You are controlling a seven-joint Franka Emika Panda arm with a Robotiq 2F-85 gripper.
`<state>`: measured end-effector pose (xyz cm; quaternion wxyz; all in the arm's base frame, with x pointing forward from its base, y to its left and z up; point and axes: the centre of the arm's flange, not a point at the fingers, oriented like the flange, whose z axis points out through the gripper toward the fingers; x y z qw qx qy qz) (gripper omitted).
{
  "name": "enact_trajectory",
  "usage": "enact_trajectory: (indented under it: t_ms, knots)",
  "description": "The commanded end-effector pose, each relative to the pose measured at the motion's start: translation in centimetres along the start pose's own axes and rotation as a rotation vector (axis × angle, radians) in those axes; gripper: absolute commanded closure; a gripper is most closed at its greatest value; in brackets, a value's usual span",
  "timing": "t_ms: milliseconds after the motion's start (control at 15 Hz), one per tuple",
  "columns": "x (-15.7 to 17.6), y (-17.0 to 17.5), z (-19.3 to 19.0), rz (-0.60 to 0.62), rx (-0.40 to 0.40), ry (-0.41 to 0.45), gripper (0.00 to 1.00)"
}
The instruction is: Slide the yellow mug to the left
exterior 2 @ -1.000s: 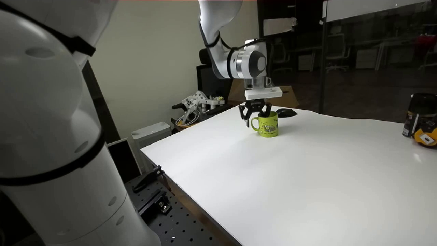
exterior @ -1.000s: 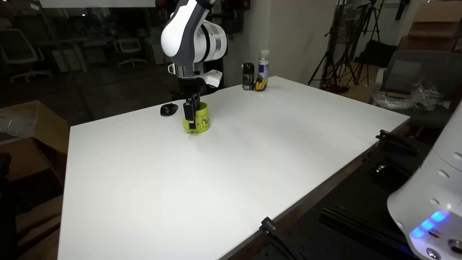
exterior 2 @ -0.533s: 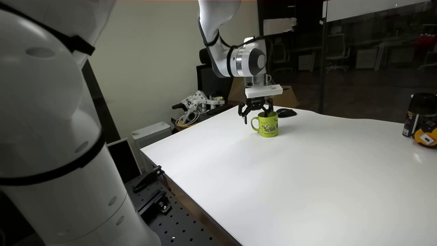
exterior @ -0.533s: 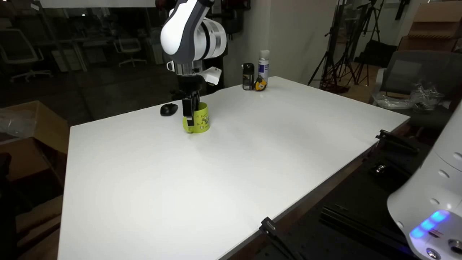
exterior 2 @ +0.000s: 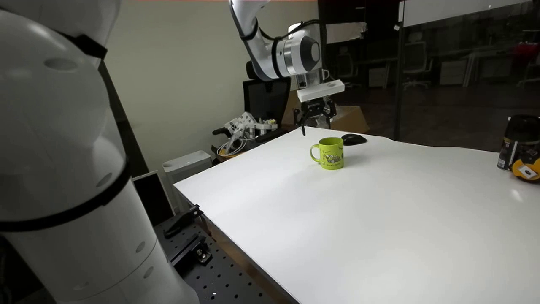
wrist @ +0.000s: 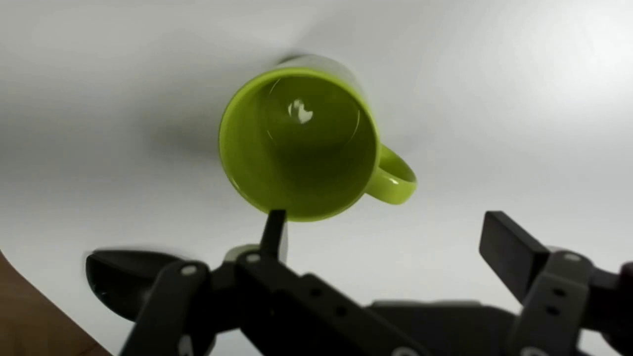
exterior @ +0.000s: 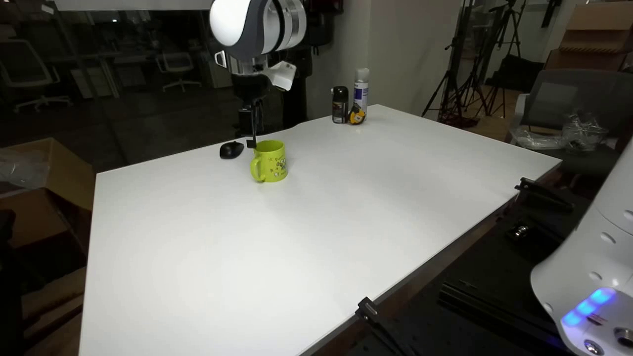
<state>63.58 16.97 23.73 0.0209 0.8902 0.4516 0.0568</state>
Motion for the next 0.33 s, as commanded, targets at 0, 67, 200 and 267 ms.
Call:
enact_trajectory:
  t_ms: [0,67,200,267]
  knots:
    - [0.07,-0.21,-0.69,-0.004,-0.005,0.005,0.0]
    - [0.02,-0.35,-1.09,-0.005,-0.007,0.007,0.0]
    - [-0.13,-0.48,-1.25,-0.006,-0.007,0.006,0.0]
    - [-0.18,-0.53,-1.16,-0.006,-0.007,0.005,0.0]
